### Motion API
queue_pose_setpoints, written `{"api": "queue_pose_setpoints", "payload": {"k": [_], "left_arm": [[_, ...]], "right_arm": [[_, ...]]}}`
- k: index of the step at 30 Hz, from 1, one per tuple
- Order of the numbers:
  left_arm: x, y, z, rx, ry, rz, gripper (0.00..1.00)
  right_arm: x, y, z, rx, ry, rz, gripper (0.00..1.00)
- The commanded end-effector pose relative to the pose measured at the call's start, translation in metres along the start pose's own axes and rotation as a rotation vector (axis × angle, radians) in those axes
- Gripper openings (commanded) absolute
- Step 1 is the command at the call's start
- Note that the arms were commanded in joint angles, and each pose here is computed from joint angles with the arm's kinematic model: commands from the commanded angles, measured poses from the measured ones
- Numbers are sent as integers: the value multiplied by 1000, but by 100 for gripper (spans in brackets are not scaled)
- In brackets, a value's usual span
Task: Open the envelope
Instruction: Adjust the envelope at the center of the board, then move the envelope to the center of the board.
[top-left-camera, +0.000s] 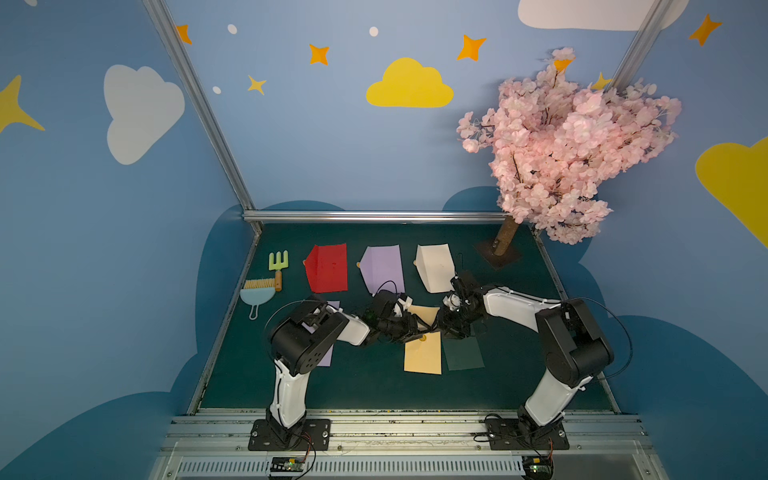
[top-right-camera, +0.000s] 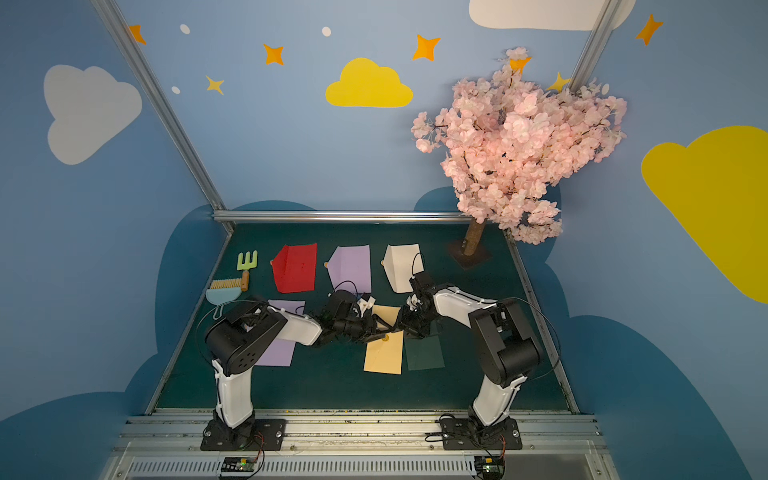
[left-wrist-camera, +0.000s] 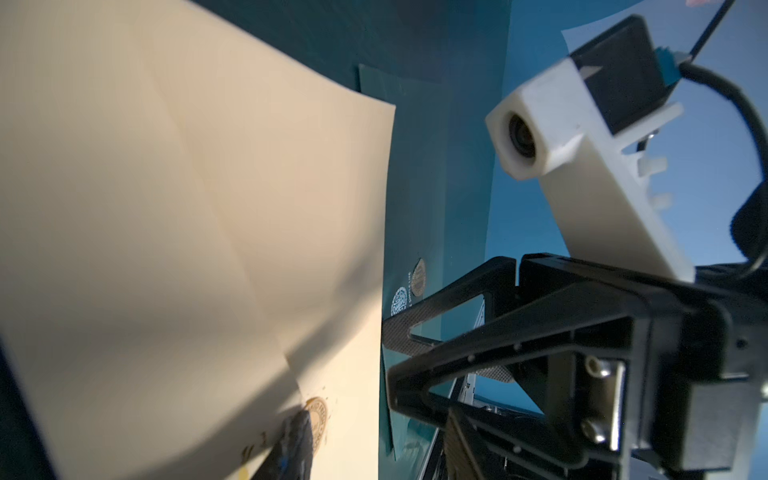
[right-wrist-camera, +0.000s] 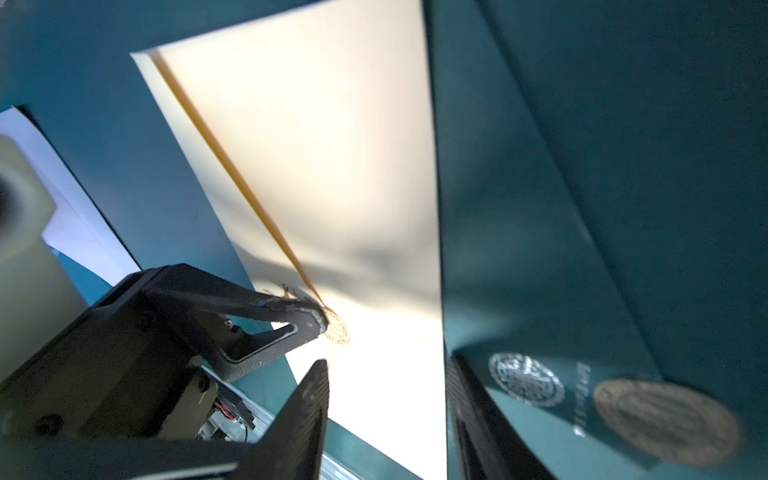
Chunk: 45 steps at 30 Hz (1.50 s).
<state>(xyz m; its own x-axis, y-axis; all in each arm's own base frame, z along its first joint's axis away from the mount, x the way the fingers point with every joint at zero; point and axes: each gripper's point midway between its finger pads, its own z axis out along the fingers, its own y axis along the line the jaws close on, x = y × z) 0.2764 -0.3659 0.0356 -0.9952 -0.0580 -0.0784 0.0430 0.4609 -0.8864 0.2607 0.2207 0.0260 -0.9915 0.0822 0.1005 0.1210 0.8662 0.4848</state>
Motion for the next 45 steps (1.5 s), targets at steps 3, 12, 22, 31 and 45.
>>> {"api": "queue_pose_setpoints", "payload": {"k": [3, 12, 22, 31, 45], "left_arm": [[10, 34, 9, -88, 21, -71, 52], [13, 46, 10, -136, 23, -100, 51], [13, 65, -3, -135, -26, -167, 51], [12, 72, -9, -130, -53, -192, 51], [14, 75, -10, -119, -57, -199, 51]], "right_arm": [[11, -25, 5, 81, 25, 27, 50], [7, -37, 2, 91, 17, 62, 51], [10, -75, -19, 135, -5, 123, 52], [20, -25, -30, 147, -15, -82, 49], [26, -11, -9, 106, 28, -95, 47]]}}
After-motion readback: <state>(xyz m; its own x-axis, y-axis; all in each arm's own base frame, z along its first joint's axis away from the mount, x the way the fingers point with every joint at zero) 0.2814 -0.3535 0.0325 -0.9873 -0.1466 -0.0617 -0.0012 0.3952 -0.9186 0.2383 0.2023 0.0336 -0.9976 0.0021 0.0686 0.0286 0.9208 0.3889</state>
